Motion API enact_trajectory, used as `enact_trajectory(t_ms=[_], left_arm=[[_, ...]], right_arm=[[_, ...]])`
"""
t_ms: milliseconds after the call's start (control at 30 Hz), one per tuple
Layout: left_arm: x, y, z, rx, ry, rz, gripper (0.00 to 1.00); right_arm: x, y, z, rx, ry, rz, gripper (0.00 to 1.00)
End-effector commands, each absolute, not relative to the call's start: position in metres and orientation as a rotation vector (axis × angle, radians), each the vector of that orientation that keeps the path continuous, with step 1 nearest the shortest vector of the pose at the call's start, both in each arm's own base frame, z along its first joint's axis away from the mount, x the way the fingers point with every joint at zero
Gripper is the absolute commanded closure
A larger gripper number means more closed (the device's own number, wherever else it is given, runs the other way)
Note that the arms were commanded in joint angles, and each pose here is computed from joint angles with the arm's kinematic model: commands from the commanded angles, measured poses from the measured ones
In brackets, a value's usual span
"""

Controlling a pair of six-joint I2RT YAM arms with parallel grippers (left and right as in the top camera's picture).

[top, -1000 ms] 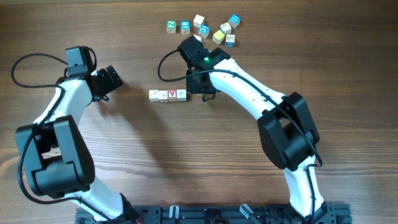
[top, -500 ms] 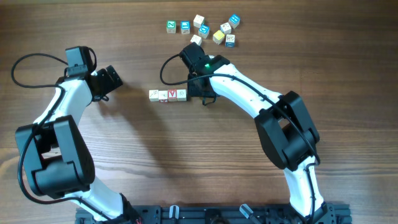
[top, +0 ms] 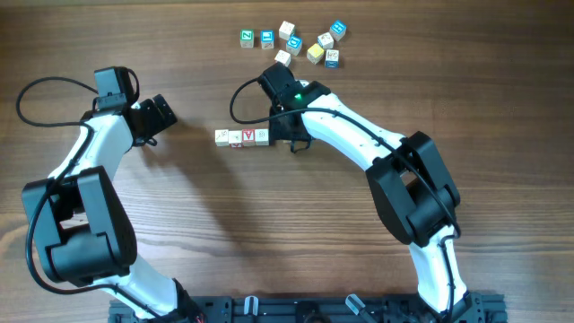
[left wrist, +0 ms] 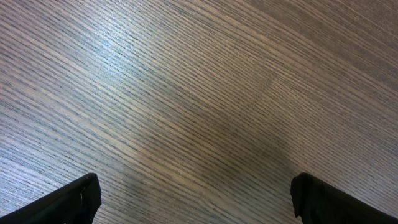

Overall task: Form a horizontal line
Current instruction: 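Lower the yellow-bordered block beside the 9 block and open the right gripper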

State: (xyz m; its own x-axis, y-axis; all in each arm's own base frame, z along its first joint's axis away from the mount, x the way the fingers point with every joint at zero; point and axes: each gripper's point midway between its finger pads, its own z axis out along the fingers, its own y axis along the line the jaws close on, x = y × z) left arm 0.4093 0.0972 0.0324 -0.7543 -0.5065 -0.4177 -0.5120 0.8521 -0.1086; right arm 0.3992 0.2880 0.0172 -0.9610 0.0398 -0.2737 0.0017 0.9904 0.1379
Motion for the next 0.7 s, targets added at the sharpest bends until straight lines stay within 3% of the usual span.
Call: enact_trajectory(t_ms=[0, 100, 167, 267, 333, 667], left_arm=[[0.407, 0.1, 0.028, -0.759, 2.594, 0.037, 0.0], [0.407, 0.1, 0.028, -0.759, 2.595, 0.037, 0.0], [0.407, 0.1, 0.028, -0.759, 2.595, 0.037, 0.0], [0.407, 0.1, 0.028, -0.759, 2.595, 0.037, 0.0], [0.407, 0.1, 0.028, -0.759, 2.595, 0.037, 0.0], [0.407, 0.1, 0.028, -0.759, 2.595, 0.037, 0.0]], right_arm=[[0.409, 0.28, 0.005, 0.053, 2.808, 0.103, 0.52], [0.425, 0.274, 0.01, 0.121, 2.745, 0.092, 0.54], [0.432, 0.267, 0.011, 0.149, 2.735, 0.096, 0.61], [0.435, 0.248, 0.008, 0.196, 2.761, 0.065, 0.77], [0.428, 0.246, 0.004, 0.21, 2.822, 0.118, 0.96], [0.382, 0.287, 0.002, 0.137, 3.037, 0.459, 0.96]])
